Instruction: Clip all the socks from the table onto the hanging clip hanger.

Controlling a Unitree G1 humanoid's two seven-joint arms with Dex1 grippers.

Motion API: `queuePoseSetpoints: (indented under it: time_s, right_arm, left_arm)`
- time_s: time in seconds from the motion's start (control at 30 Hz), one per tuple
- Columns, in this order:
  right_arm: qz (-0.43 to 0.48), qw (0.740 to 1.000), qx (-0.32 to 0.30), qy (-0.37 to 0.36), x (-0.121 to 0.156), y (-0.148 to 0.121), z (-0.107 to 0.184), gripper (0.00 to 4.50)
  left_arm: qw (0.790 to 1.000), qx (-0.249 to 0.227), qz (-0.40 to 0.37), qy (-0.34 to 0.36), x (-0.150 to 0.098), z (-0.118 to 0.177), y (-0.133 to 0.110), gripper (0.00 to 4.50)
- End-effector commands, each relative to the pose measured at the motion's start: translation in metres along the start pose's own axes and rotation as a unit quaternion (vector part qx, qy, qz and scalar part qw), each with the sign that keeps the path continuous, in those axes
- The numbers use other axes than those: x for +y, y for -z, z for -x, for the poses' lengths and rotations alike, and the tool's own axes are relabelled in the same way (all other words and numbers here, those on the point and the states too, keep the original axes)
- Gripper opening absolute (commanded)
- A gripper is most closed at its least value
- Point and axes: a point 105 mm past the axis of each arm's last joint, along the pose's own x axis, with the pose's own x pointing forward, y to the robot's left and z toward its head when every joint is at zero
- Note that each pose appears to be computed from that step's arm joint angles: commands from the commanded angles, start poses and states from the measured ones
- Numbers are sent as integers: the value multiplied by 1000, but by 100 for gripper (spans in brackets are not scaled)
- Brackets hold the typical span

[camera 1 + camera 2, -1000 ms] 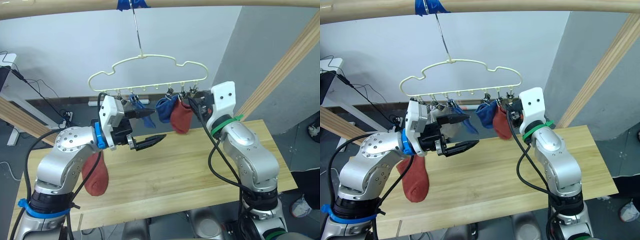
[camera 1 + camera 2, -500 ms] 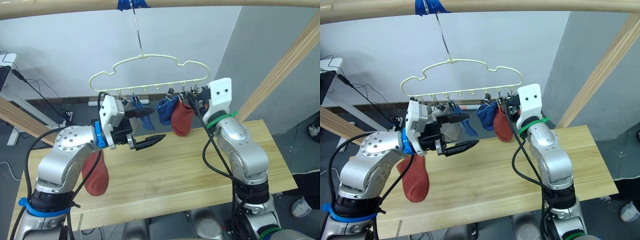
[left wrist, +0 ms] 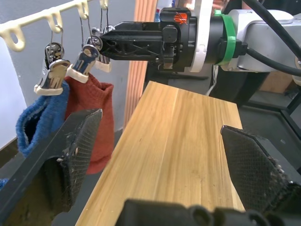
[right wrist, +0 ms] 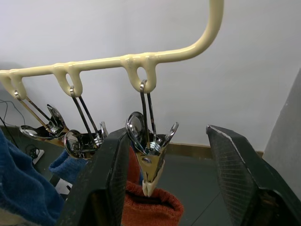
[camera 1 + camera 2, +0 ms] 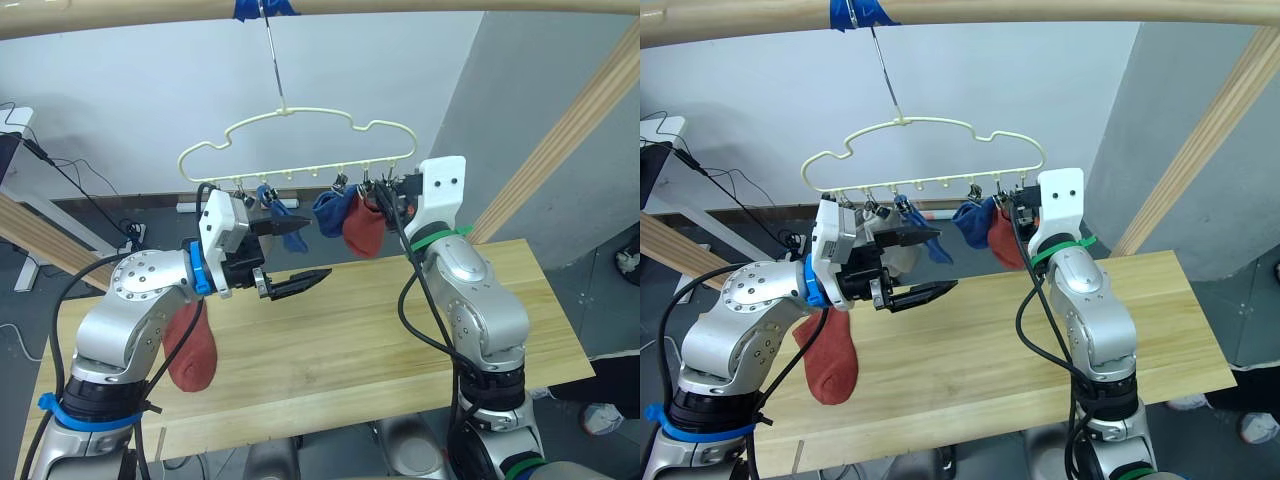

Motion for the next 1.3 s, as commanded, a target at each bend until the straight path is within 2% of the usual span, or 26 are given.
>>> queuePoseSetpoints:
  time_s: [0.03,1.3]
  right_arm:
    - [-13,999,-30,9,0,-15,5,264]
    - [-64,997,-40,14,9,-24,10,264]
  left_arm:
    - [1000,-8,-16,8,-3,-2,-5,450]
    - [1000,-8,-15,21,-7,-9,-4,450]
